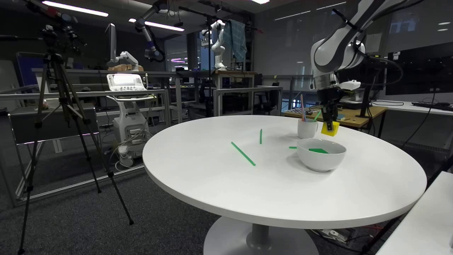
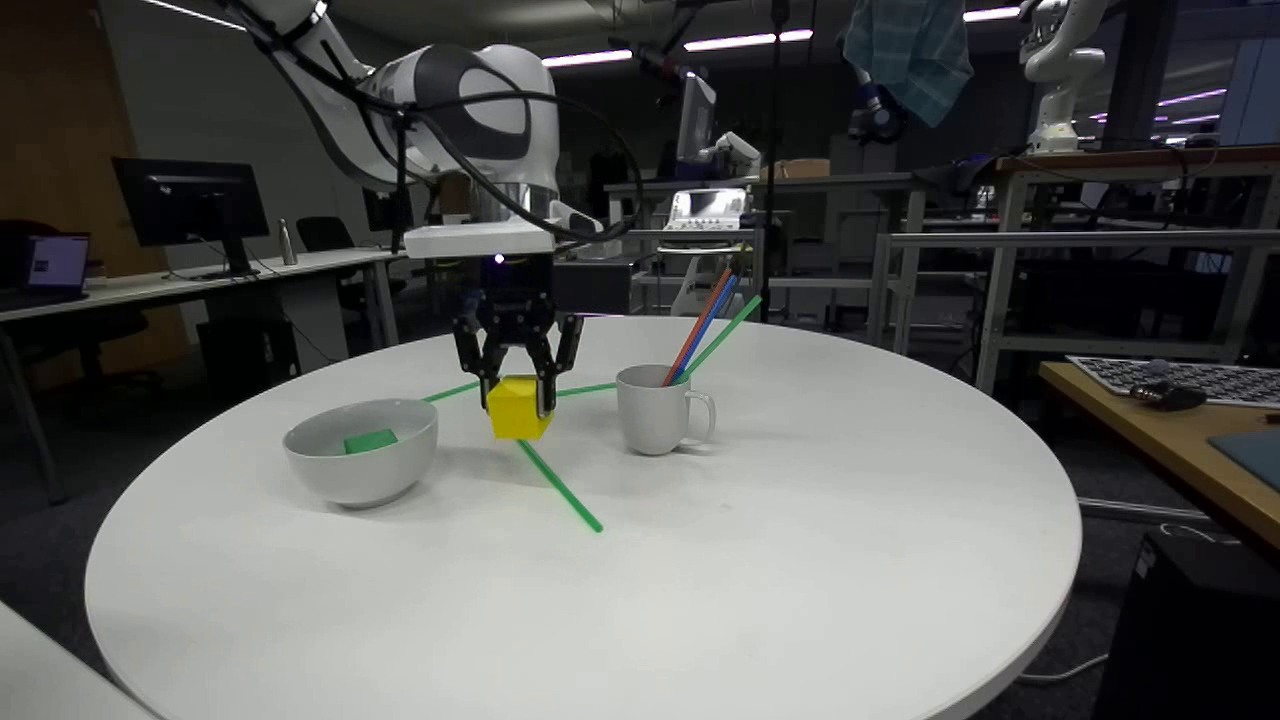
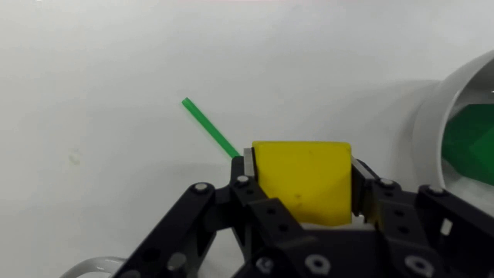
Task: Put the yellow block into the bowl
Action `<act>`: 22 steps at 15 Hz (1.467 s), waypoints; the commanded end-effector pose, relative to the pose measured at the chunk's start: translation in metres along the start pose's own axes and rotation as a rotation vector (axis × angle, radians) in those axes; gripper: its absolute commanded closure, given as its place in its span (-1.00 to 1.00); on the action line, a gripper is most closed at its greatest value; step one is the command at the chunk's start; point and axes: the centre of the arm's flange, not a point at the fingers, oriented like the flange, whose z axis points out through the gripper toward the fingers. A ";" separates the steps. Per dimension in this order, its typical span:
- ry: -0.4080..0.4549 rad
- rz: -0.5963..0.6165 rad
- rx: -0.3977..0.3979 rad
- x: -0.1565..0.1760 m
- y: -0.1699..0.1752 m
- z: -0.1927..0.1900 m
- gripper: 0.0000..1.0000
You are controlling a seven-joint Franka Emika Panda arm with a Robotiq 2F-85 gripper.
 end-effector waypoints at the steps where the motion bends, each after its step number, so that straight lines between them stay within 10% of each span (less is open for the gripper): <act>1: 0.001 -0.015 -0.053 -0.018 -0.036 -0.025 0.39; 22: -0.058 -0.210 -0.125 -0.010 -0.161 -0.029 0.39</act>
